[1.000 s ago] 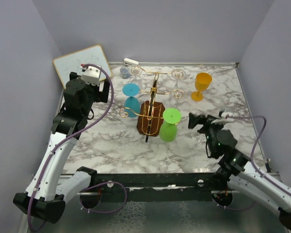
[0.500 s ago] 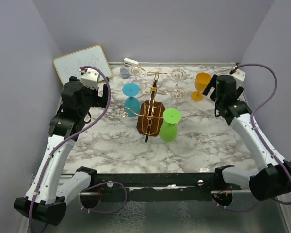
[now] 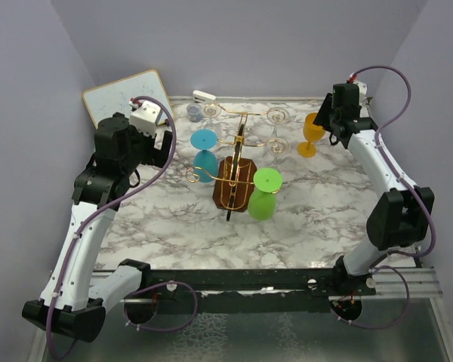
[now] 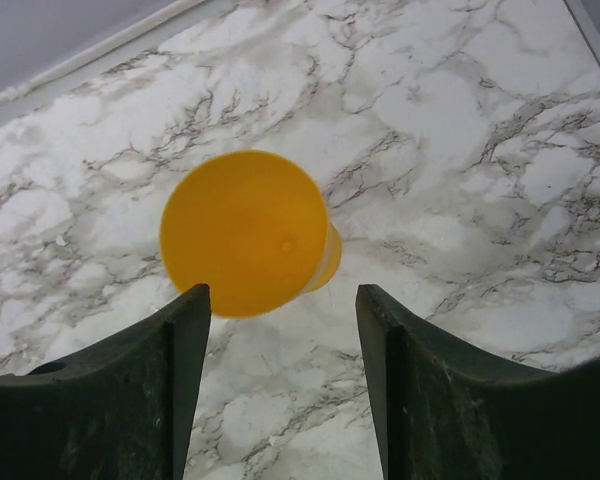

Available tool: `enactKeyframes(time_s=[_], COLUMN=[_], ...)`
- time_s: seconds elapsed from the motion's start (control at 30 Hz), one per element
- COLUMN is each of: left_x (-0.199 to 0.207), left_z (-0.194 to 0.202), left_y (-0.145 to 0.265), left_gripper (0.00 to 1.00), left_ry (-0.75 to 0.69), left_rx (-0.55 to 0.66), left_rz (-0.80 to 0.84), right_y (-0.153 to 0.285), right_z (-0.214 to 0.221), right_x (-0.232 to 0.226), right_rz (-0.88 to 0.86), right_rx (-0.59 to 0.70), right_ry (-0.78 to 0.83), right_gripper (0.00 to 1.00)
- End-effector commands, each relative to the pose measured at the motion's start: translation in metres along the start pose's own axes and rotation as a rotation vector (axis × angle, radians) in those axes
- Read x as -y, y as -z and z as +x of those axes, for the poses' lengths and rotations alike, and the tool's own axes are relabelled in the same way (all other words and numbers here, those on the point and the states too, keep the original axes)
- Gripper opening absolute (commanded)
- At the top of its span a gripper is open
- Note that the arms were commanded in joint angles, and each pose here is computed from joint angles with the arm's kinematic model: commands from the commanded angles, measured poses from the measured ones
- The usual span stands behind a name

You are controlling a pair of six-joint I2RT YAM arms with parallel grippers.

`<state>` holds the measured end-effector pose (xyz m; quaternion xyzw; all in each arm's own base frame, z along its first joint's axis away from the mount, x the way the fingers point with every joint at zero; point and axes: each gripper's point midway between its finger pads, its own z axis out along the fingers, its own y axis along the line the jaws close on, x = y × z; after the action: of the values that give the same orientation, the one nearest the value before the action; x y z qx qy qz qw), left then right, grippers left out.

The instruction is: Place the wine glass upside down on the wine glass rack

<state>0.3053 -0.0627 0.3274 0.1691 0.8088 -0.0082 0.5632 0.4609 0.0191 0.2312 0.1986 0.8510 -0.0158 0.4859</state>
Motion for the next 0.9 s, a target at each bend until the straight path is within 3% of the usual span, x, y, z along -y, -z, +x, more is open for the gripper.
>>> enactKeyframes(time_s=[0.0,0.17,0.33,0.4,0.53,0.57,0.73,0.87], left_x=[-0.005,-0.011,-0.013,-0.015,-0.016,-0.016,-0.018,-0.018], left_z=[-0.003,0.002,0.005,0.007,0.010,0.011,0.004,-0.022], left_y=[0.003,0.001,-0.002,-0.003,-0.004,-0.004,-0.002,0.007], left_gripper=[0.99,0.99,0.99,0.99,0.99,0.99,0.97,0.97], left_ry=[-0.039,-0.039,-0.026,-0.021,-0.020,-0.021,-0.018,-0.019], left_rx=[-0.034,-0.070,-0.084,-0.094,-0.105,-0.108,-0.098,-0.068], left_rz=[0.002,-0.009,-0.003,-0.005,-0.005,-0.005,-0.004,0.018], right_y=[-0.028,-0.048,-0.066,-0.071,-0.074,-0.073,-0.048,0.014], right_z=[-0.003,0.013,0.036,0.040,0.047,0.049,0.038,-0.017], right_x=[0.008,0.013,0.010,0.006,0.011,0.013,0.027,0.035], right_rz=[0.020,0.050,0.031,0.010,0.026,0.036,0.062,0.048], right_rx=[-0.026,-0.044,-0.091,-0.098,-0.108,-0.108,-0.052,0.126], right_ry=[-0.012,-0.004,0.008,0.017,0.033,0.035,0.043,0.002], right_gripper=[0.61,0.61,0.54,0.45,0.04,0.01,0.01,0.01])
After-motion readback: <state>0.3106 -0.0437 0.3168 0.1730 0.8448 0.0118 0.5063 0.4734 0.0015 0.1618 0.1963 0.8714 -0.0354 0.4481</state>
